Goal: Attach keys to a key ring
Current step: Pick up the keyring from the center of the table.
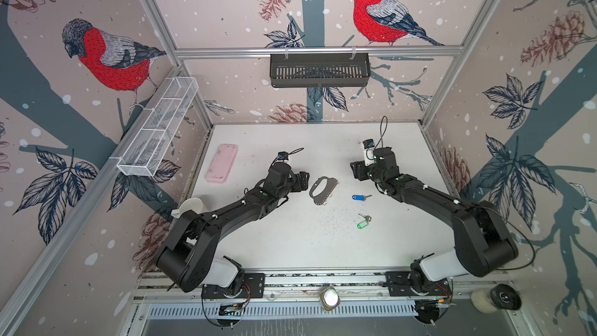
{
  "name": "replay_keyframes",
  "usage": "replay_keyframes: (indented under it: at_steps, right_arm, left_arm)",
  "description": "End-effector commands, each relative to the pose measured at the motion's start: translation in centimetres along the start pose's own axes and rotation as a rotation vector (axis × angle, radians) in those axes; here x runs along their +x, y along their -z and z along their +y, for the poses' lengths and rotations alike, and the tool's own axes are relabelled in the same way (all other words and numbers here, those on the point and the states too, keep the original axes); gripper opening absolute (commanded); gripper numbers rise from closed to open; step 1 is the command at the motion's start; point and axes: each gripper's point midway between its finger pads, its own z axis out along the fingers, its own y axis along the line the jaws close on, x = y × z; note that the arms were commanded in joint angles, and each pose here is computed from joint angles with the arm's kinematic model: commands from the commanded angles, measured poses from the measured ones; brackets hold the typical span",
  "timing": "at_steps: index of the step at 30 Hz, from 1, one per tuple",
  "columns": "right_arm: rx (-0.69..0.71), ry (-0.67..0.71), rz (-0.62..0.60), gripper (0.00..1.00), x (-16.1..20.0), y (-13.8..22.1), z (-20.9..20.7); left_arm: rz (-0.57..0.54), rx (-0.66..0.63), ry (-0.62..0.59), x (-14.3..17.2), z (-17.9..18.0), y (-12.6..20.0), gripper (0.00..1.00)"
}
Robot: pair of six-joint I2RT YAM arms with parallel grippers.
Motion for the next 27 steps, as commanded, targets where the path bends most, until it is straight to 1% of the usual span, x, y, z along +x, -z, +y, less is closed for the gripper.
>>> replay_keyframes:
  at_steps: [1, 6, 9, 13, 17, 22, 27]
  right_arm:
    - [-0.027, -0.017, 0.058, 0.62, 1.5, -0.9, 1.6]
    - [-0.078, -0.006, 0.117, 0.53, 3.0, -2.2, 3.8]
    - [-0.129, 0.028, 0.15, 0.5, 4.1, -2.5, 5.6]
    - [-0.21, 0.057, 0.203, 0.49, 5.6, -2.4, 8.0]
    - [-0.289, 0.047, 0.261, 0.51, 7.4, -1.9, 10.3]
    - [-0.344, 0.009, 0.311, 0.52, 9.2, -1.3, 12.0]
    - [-0.369, 0.01, 0.347, 0.51, 10.5, -0.6, 13.3]
  left_arm:
    - [0.029, 0.02, 0.01, 0.5, -0.6, -0.4, 0.83]
    - [0.019, 0.017, 0.008, 0.2, -0.7, -0.4, 0.83]
    - [0.026, 0.01, 0.005, 0.2, -0.6, -0.4, 0.82]
    - [0.028, -0.023, -0.009, 0.3, -0.1, -0.2, 0.81]
    - [0.026, -0.037, -0.019, 0.1, 0.1, -0.1, 0.81]
    - [0.028, -0.044, -0.024, 0.1, 0.2, -0.1, 0.81]
    - [0.026, -0.043, -0.029, -0.1, 0.1, 0.0, 0.81]
